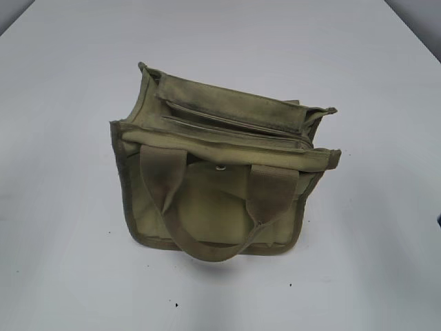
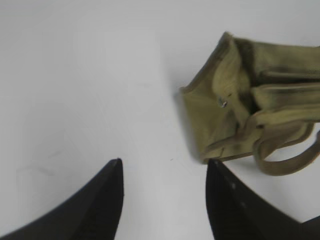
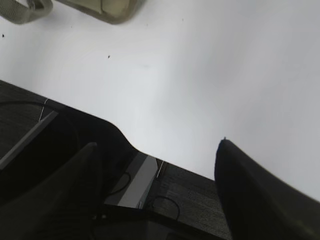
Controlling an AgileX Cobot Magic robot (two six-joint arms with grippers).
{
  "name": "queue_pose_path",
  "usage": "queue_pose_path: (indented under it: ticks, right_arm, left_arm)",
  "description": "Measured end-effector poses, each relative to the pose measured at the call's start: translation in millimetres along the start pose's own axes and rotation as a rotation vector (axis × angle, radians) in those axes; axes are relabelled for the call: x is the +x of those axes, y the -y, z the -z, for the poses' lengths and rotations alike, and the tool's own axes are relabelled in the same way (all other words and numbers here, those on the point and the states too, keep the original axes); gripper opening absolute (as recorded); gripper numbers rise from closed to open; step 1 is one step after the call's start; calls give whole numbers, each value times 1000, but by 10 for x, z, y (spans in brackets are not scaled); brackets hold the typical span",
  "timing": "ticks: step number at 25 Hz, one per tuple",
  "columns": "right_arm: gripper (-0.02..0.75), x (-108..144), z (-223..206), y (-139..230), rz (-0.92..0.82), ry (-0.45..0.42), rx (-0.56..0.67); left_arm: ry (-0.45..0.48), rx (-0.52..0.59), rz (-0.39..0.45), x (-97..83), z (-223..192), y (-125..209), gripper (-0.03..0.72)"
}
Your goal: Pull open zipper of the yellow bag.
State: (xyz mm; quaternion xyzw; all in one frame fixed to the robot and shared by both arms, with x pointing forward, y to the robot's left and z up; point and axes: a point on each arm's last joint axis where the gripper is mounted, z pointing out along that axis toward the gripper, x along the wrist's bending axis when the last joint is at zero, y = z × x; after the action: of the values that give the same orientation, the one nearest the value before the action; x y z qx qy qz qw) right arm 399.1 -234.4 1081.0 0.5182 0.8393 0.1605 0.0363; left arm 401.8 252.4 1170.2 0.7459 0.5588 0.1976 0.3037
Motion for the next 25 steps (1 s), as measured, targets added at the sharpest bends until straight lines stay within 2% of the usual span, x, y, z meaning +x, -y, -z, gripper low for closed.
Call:
queue_pose_path:
  ticks: [3,9,13,18,25]
  right_arm:
    - [544,42,-15,331,2,7,-21]
    - [544,68,-90,906,29,70,-122]
    - [544,58,-166,1126,45,113,-178]
    - [543,68,-128,1201,55,133,-270]
    - [543,67,-128,1199,56,135,-275]
  left_arm:
    - [-63,-61,0,39,289,475,409]
    - [-78,-87,4,51,288,1354,407]
    - [-86,-114,0,62,203,1746,404]
    - [-88,-197,-4,64,206,1862,404]
    - [-90,-201,-6,67,179,1867,402]
